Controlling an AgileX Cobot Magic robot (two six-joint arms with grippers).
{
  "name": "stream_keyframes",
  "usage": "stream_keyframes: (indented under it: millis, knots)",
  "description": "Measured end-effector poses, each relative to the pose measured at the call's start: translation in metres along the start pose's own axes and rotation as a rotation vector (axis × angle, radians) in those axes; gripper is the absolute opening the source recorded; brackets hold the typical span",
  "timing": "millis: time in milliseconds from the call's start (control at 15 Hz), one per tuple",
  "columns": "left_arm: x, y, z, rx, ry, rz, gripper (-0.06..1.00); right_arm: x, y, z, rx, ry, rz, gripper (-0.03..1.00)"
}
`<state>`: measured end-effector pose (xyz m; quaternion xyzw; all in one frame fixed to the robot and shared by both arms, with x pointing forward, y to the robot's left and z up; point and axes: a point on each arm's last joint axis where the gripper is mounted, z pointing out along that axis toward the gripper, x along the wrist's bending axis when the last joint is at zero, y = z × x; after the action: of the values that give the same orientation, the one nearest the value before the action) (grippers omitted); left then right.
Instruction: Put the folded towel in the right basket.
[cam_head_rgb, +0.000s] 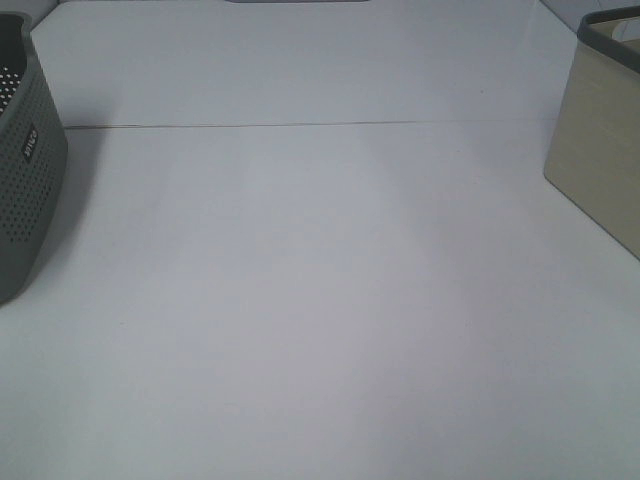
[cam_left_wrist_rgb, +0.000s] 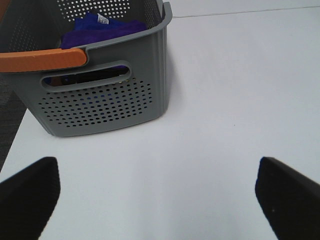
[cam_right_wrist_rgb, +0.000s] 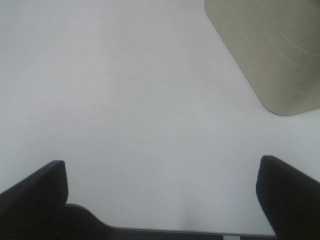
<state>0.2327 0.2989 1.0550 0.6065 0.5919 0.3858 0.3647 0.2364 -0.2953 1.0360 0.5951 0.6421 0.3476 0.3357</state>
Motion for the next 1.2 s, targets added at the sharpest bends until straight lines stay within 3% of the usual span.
stream_keyframes:
  millis: [1200]
  knots:
    - [0.0,0.0,0.0,0.0,0.0,0.0,0.99,0.0006,0.0,0.0,0.0,0.007,0.005,0.98]
